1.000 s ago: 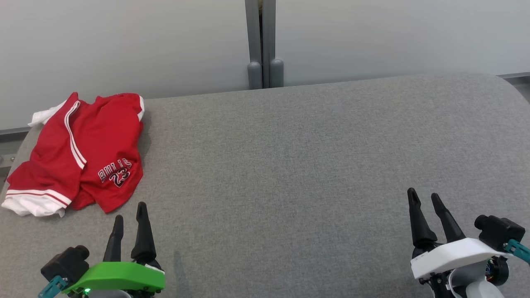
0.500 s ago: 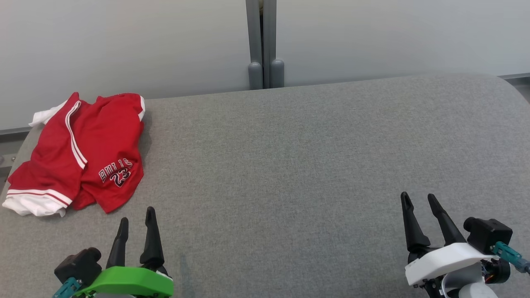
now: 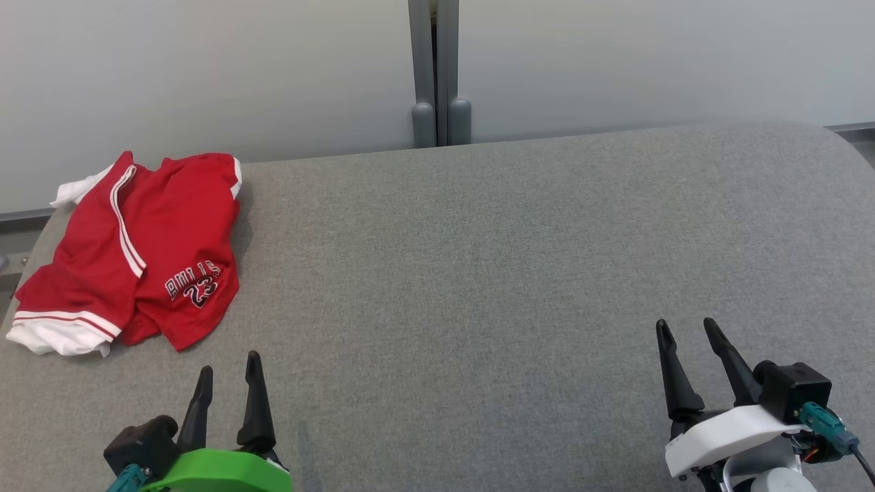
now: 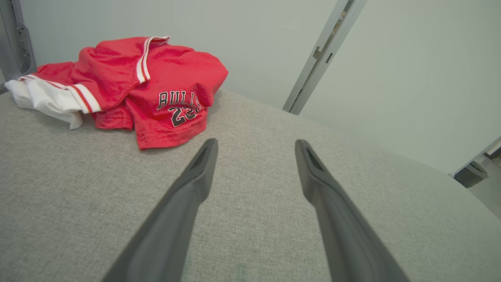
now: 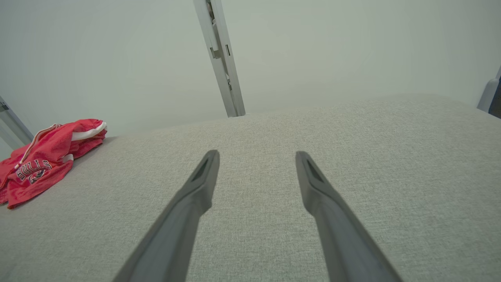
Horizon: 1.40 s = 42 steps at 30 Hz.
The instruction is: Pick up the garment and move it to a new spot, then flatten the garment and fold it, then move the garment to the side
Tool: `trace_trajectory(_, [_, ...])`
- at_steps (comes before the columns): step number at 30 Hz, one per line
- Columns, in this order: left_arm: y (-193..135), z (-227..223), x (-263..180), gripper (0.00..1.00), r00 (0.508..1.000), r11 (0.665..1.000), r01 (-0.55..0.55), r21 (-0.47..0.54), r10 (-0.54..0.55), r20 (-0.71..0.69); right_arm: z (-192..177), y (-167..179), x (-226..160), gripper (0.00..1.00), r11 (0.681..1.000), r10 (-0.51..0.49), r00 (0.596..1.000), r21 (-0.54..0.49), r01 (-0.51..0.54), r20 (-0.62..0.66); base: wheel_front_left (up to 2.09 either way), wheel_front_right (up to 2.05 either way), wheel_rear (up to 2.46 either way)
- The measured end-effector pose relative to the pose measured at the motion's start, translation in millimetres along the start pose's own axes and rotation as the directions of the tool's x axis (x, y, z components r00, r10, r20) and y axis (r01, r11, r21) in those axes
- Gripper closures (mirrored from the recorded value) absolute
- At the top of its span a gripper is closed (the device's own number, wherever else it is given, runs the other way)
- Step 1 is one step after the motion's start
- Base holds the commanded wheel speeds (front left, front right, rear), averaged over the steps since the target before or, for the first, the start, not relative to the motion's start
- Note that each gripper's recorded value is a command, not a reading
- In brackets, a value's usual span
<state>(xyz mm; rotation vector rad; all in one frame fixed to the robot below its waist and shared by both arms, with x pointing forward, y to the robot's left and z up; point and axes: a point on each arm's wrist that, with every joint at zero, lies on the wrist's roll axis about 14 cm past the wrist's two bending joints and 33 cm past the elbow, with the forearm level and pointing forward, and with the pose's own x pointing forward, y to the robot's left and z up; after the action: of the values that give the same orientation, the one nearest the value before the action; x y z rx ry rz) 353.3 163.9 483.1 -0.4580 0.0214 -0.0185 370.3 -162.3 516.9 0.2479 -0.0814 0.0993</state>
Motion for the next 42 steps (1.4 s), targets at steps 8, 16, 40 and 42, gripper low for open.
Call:
trace_trajectory(8, [-2, -1, -1, 0.00, 1.000, 0.999, 0.011, 0.044, -0.011, 0.004, 2, 2, 0, 0.00, 0.998, 0.015, 1.000, -0.064, -0.014, 0.011, 0.00, 0.00, 0.00])
trace_trajectory(16, [-3, -5, -3, 0.00, 1.000, 0.996, 0.021, 0.081, -0.021, -0.001, 4, 5, 0, 0.00, 0.993, 0.032, 0.999, -0.117, -0.029, 0.021, 0.00, 0.00, 0.00])
trace_trajectory(40, [-2, -13, -7, 0.00, 1.000, 0.990, 0.029, 0.140, -0.027, -0.016, 7, 11, 0, 0.00, 0.975, 0.065, 0.997, -0.214, -0.056, 0.033, 0.00, 0.00, 0.00])
trace_trajectory(42, [-1, -13, -7, 0.00, 1.000, 0.990, 0.029, 0.140, -0.027, -0.017, 6, 10, 0, 0.00, 0.975, 0.064, 0.997, -0.214, -0.055, 0.033, 0.00, 0.00, 0.00])
